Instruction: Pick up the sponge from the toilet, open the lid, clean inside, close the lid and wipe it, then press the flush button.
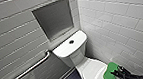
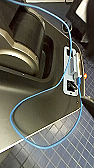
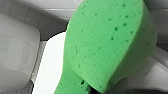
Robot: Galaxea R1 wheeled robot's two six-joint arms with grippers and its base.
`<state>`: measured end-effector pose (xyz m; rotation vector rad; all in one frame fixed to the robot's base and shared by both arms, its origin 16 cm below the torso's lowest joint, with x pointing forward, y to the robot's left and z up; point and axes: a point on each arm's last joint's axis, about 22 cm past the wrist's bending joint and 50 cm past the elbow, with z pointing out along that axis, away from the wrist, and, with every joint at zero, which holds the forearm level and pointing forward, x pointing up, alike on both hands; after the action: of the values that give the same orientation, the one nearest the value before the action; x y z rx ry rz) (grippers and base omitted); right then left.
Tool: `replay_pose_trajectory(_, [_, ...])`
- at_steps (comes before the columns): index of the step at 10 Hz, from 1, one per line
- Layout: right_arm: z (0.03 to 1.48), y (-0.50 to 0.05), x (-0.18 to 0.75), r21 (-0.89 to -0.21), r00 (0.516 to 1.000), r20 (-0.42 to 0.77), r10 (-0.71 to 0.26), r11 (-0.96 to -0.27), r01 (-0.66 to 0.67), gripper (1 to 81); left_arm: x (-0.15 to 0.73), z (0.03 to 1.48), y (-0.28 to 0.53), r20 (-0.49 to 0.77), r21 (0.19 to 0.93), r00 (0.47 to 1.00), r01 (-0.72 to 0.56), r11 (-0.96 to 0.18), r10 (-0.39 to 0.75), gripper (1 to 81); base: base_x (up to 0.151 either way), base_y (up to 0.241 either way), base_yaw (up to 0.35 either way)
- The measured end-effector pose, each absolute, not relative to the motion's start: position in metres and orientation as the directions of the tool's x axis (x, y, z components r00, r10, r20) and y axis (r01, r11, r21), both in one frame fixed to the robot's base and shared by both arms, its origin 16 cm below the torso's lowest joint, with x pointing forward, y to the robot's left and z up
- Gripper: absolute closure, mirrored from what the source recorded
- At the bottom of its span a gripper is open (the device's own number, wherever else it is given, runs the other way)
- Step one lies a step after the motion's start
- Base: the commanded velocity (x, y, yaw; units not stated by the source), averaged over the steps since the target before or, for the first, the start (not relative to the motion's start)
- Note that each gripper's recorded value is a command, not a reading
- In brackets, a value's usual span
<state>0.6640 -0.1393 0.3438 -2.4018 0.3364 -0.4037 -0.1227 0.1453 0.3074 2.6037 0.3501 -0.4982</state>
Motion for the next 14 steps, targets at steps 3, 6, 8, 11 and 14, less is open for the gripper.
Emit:
replay_pose_trajectory(3, [0.325, -0.192, 0.606, -0.649, 0.886, 0.192, -0.422, -0.732, -0.208, 81.1, -0.123, 0.308, 0.145, -0.403, 0.394, 0.902, 0.325, -0.86, 0.156, 1.0, 0.0, 0.0, 0.0])
replay_pose_trajectory(6, [0.323, -0.233, 0.548, -0.641, 0.866, 0.172, -0.469, -0.721, -0.263, 81.1, -0.123, 0.308, 0.145, -0.403, 0.394, 0.902, 0.325, -0.86, 0.156, 1.0, 0.0, 0.0, 0.0])
replay_pose_trajectory(8, [0.328, -0.256, 0.506, -0.633, 0.862, 0.145, -0.487, -0.715, -0.297, 81.1, -0.123, 0.308, 0.145, -0.402, 0.394, 0.902, 0.325, -0.86, 0.156, 1.0, 0.0, 0.0, 0.0])
replay_pose_trajectory(11, [0.355, -0.277, 0.448, -0.641, 0.853, 0.09, -0.515, -0.685, -0.346, 81.1, -0.119, 0.308, 0.134, -0.4, 0.406, 0.903, 0.326, -0.854, 0.154, 1.0, 0.0, 0.0, 0.0])
replay_pose_trajectory(14, [0.396, -0.253, 0.445, -0.712, 0.845, 0.068, -0.53, -0.619, -0.331, 81.1, -0.119, 0.307, 0.135, -0.4, 0.405, 0.903, 0.325, -0.855, 0.154, 1.0, 0.0, 0.0, 0.0])
